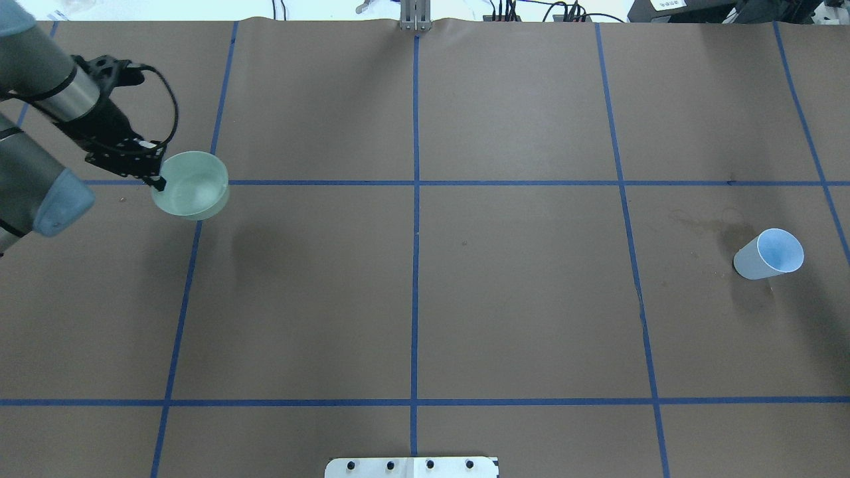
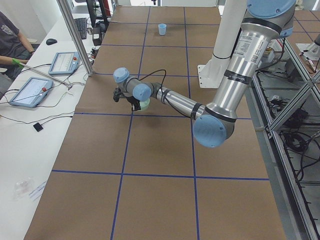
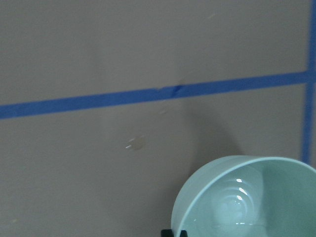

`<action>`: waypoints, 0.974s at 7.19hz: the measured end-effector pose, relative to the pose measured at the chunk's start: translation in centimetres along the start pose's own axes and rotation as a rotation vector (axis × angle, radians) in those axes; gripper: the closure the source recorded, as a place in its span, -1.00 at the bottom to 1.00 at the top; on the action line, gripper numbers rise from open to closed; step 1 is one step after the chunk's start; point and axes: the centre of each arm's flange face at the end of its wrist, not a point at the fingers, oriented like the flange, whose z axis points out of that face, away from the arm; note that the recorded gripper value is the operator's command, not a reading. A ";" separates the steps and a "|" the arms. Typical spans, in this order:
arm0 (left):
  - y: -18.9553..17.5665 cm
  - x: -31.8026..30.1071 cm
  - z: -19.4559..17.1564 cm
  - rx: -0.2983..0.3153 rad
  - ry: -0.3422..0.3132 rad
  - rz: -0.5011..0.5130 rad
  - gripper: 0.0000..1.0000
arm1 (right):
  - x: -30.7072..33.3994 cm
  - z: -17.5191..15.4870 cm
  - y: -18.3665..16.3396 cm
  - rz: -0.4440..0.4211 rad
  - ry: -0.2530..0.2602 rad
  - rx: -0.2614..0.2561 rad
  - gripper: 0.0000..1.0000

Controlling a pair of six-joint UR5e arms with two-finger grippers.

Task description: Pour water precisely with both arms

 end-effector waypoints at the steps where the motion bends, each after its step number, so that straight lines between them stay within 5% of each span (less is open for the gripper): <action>1: 1.9 7.7 0.3 -0.013 0.015 -0.102 1.00 | -0.5 -0.4 0.0 -0.008 0.002 0.009 -1.00; 4: 7.1 26.5 3.9 -0.020 0.034 -0.211 1.00 | -0.7 -0.6 0.1 -0.012 0.002 0.013 -1.00; 7: 5.0 31.3 8.7 -0.028 0.024 -0.265 1.00 | -0.6 -0.5 0.3 -0.008 0.001 0.009 -1.00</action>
